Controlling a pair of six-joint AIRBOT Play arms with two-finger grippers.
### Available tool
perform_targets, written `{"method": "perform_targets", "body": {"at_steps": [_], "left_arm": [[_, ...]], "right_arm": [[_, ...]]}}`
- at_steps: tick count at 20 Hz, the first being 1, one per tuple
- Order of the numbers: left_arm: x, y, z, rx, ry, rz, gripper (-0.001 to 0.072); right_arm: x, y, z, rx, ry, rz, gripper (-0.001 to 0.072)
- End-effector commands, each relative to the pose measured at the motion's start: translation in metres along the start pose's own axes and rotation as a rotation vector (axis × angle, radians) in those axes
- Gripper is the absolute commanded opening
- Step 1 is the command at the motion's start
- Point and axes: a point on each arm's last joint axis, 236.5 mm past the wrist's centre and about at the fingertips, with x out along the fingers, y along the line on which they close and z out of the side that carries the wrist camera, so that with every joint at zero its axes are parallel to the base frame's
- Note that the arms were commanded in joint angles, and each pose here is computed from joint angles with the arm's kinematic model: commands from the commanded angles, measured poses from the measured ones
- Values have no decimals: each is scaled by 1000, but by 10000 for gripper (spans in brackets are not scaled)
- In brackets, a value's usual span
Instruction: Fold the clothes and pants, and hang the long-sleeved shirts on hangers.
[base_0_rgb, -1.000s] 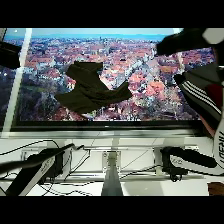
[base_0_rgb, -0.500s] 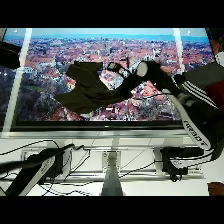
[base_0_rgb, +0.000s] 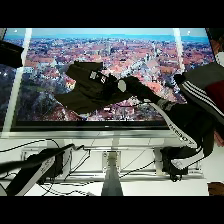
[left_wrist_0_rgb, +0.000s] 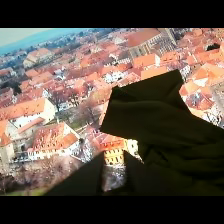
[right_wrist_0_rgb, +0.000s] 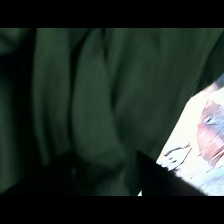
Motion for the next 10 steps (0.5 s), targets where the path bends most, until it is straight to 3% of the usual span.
{"method": "perform_targets", "body": {"at_steps": [1,2,6,10], "left_arm": [[18,2,-11,-15,55,-24,300],[24,3,-14,-20,71,-32,300],[42,5,-24,-36,119,-52,296],[44,7,-27,-39,130,-48,277]], "right_arm": [[8,-11,18,-21,-73,-78,186],[7,-15,18,-19,-76,-88,13],[-13,-44,24,-56,-87,-157,15],[-113,-112,95,-52,-287,-352,15]]}}
